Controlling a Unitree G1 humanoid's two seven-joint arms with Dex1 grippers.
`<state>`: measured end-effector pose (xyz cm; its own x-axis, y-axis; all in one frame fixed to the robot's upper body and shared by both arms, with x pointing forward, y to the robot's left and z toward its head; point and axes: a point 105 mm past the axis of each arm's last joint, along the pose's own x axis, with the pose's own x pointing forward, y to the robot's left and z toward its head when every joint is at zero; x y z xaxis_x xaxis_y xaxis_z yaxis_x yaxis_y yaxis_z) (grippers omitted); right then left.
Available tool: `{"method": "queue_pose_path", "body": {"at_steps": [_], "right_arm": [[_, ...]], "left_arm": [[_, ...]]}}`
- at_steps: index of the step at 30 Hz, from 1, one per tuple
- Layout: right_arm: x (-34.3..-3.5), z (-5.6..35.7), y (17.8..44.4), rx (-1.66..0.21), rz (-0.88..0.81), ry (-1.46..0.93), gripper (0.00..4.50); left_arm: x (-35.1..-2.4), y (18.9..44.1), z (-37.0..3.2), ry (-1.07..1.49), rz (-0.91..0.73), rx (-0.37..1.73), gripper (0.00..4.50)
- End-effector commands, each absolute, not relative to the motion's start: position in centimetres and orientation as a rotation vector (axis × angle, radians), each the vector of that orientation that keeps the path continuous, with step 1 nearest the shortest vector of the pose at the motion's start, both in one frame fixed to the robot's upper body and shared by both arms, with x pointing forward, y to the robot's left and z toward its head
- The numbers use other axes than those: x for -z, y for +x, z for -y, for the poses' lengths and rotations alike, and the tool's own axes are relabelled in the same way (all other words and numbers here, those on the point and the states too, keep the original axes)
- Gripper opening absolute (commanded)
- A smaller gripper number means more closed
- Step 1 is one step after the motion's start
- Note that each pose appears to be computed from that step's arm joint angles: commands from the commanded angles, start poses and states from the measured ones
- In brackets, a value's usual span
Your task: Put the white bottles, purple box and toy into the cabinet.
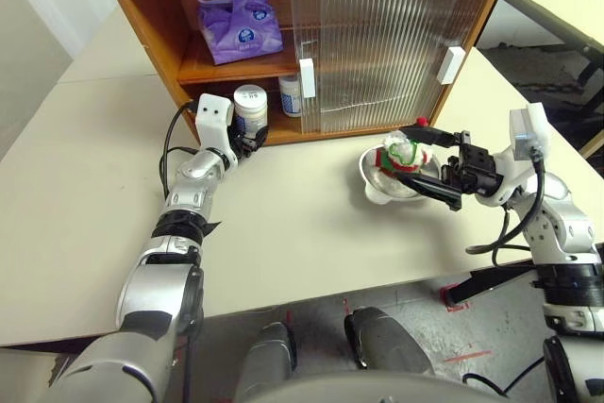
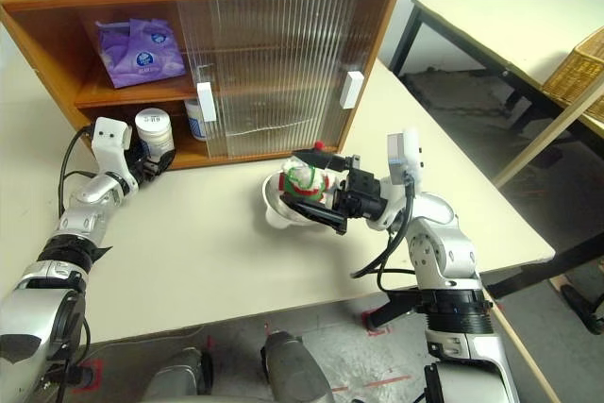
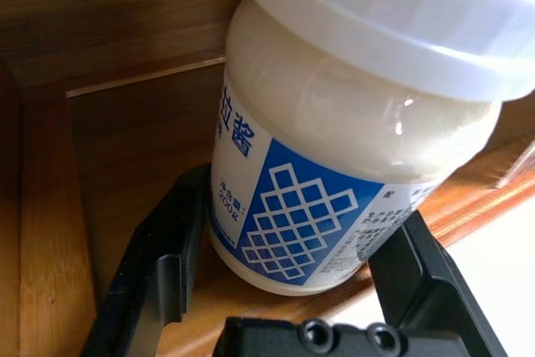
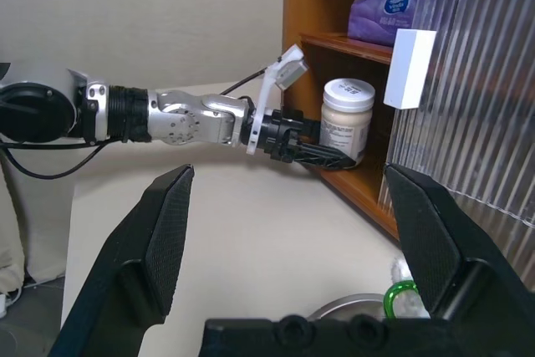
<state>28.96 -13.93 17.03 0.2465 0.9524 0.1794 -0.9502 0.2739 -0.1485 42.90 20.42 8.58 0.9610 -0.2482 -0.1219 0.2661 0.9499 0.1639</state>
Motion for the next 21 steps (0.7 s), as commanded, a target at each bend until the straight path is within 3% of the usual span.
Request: {"method": "queue_pose_path", "body": {"at_steps": [1,21], "right_arm": [[-17.1,13.9,28.8,-1.297,0.261,-0.017,4.5],[-17.1,13.8,28.7,-1.303,0.255,-0.017,4.5]], "left_arm": [[-8.9,43.5,-20.2,0.191,-0.091,0.234,3.16],[-9.3,45.0,-18.7,0.112,-0.09,0.154,3.16]]}}
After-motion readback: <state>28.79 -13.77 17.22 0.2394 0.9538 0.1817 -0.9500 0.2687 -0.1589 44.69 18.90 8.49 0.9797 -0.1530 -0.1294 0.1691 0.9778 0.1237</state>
